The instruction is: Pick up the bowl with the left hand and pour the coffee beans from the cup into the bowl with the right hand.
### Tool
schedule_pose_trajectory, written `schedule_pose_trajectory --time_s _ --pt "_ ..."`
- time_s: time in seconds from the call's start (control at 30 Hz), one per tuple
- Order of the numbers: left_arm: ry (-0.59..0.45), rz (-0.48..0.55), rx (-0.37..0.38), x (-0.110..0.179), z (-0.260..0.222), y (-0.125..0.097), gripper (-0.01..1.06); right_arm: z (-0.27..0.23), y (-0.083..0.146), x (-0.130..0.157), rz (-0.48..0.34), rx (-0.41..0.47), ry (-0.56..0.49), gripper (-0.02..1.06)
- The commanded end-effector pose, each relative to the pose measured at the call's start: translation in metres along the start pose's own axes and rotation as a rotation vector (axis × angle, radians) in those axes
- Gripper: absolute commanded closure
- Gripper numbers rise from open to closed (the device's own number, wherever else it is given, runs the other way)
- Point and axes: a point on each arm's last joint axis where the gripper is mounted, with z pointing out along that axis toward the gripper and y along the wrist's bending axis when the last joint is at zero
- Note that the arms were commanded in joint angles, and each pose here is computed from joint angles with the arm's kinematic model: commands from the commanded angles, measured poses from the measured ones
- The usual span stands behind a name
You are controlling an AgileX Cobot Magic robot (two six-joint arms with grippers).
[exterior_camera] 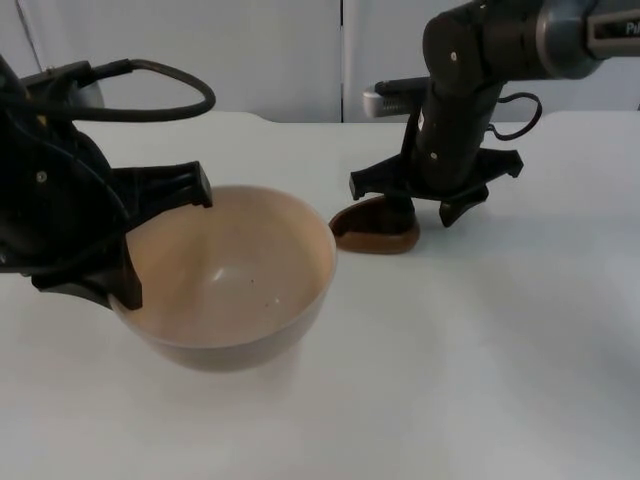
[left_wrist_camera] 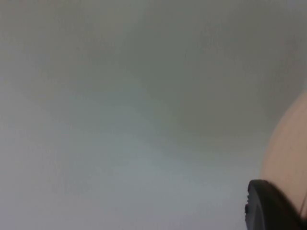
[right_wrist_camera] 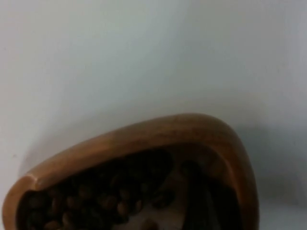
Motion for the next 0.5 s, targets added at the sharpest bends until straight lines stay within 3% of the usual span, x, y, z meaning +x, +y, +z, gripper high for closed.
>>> schedule_pose_trajectory --time_s 0.0,0.23,0.47 --pt "-0.008 -0.01 0.013 -0.0004 -0.0014 -0.0005 1.05 -0.0029 0.0015 -0.0025 -0.013 -0.003 -0.017 0.58" --pt "-0.01 -0.01 0.014 -0.0005 -0.0014 -0.0006 1.05 -0.0029 0.0014 -0.0026 -0.016 -0.002 -0.019 0.76" --pt "-0.01 -0.01 0.014 -0.0005 -0.0014 -0.0006 1.05 -0.0029 0.0014 -0.0026 -0.016 -0.002 -0.019 1.01"
